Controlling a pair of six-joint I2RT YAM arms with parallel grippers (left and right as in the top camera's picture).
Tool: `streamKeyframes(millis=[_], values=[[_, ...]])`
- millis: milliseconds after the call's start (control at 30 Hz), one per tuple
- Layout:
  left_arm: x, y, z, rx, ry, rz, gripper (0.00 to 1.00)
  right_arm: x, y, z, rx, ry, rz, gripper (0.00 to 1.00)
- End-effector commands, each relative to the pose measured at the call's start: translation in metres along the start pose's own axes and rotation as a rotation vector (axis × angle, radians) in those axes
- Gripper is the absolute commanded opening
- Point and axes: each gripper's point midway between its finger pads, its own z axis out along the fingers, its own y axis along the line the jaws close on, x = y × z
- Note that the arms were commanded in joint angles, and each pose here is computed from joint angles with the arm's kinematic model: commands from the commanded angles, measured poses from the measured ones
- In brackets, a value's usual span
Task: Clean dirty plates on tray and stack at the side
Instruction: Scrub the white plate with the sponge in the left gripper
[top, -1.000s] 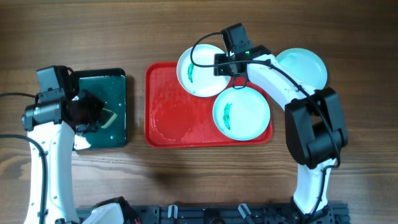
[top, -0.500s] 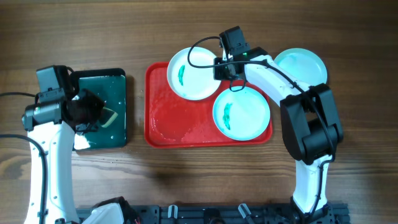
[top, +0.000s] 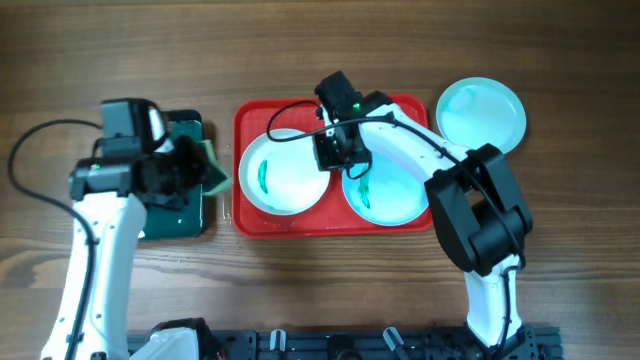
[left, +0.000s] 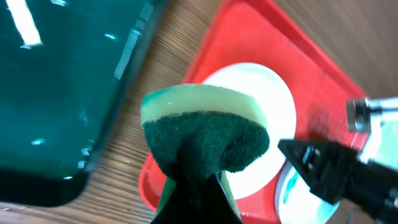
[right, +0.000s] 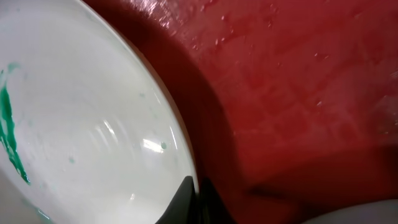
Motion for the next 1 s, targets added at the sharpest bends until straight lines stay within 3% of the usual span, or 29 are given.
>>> streamKeyframes(millis=[0,100,233,467,633,767,967], values=[[0.018,-0.026,0.018,0.037,0.052,0.108,0.04,0.017,0.013,0.013,0.010,0.048,-0.038,0.04],[0.019,-0.022,0.041,-0.054,0.057,0.048,0.04,0.019,0.016,0.014,0.019,0.047,-0.047,0.04],[0.039,-0.032,0.083,-0.030,0.194,0.054,0.04,0.021,0.015,0.014,0.023,0.057,-0.046,0.04],[0.064,-0.025,0.143,-0.102,0.297,0.097,0.04,0.020,0.013,0.014,0.036,0.053,-0.047,0.04],[0.048,0.021,0.159,-0.340,0.211,0.139,0.04,0.020,0.012,0.014,0.038,0.052,-0.047,0.04],[0.022,0.052,0.139,-0.549,0.075,0.185,0.04,0.020,0.012,0.014,0.041,0.050,-0.047,0.04],[0.009,0.033,0.110,-0.483,-0.008,0.182,0.04,0.018,0.013,0.014,0.038,0.043,-0.048,0.04]])
